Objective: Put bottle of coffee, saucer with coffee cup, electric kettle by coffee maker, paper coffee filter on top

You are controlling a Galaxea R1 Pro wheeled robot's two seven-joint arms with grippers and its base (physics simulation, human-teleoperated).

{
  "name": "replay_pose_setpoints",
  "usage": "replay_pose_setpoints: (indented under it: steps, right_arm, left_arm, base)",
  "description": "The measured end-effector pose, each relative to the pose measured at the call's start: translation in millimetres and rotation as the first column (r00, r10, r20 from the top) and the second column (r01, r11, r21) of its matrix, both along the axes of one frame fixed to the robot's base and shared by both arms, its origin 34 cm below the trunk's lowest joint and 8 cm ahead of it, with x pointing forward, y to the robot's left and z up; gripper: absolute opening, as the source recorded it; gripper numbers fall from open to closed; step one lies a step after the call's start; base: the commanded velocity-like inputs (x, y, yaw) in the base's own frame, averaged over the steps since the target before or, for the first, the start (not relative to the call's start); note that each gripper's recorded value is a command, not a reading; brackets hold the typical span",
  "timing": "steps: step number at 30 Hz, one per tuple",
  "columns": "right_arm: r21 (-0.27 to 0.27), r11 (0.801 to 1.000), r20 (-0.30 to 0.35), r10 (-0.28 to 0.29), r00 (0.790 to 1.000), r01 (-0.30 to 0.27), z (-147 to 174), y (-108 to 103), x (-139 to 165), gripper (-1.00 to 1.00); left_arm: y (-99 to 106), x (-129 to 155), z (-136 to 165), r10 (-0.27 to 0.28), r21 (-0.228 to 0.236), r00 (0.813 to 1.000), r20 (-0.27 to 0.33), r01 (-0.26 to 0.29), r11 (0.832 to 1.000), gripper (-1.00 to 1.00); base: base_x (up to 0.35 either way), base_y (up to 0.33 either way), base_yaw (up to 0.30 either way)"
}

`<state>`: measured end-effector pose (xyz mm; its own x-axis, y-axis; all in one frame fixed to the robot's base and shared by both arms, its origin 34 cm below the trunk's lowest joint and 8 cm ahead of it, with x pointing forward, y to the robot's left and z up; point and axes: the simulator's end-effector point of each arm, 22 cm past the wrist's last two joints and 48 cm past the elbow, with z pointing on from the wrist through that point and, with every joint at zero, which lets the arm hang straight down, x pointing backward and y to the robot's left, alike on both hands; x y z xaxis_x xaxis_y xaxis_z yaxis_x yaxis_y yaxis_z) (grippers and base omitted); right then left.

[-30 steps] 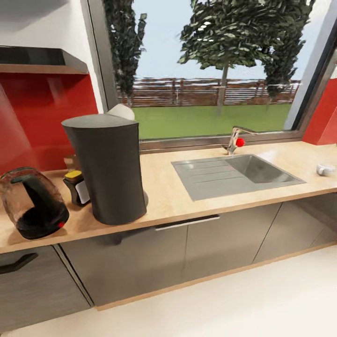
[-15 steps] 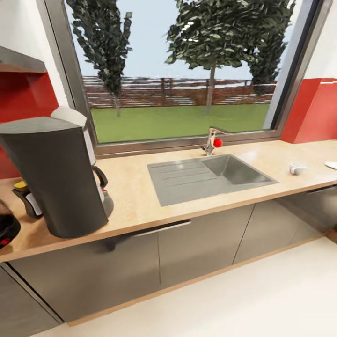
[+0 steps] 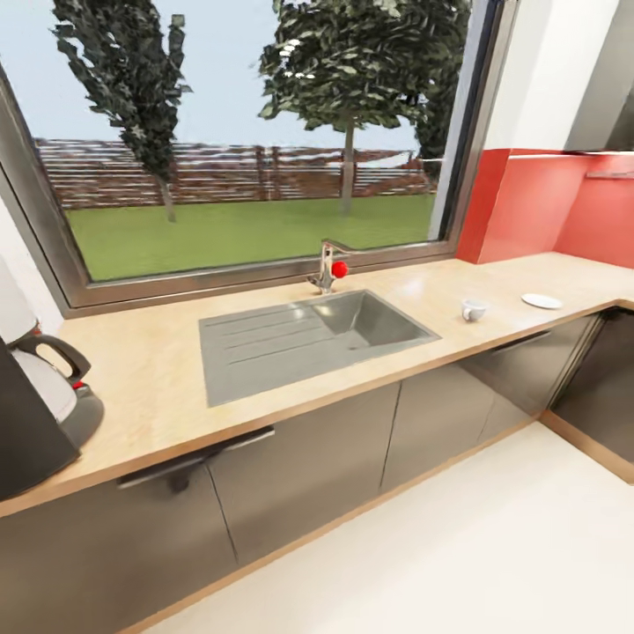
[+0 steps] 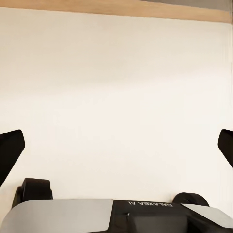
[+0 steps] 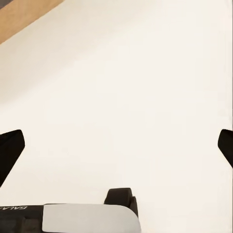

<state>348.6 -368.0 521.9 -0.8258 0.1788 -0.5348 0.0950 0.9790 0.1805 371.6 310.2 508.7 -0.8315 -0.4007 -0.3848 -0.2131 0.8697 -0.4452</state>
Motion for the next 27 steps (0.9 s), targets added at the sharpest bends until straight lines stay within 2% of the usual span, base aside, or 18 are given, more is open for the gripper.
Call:
replay_pose_setpoints:
  steps: [19,27]
  right_arm:
    - [0.001,1.0,-0.001,0.001,1.0,-0.001,-0.3,0.5,-0.6,1.0]
    - [-0.001,1.0,0.003,0.0,1.0,0.0,0.1,0.5,0.2,1.0]
  left_arm:
    - [0.1,-0.2,0.0,0.0,0.0,1.0,0.0,0.0,1.0,1.0]
    - [0.4,-0.3,-0.1,0.001,0.001,1.0,0.0,-0.001,1.0,1.0]
  base:
    - [0.127,-0.313,-0.282]
    - [0.216,-0.276,-0.072]
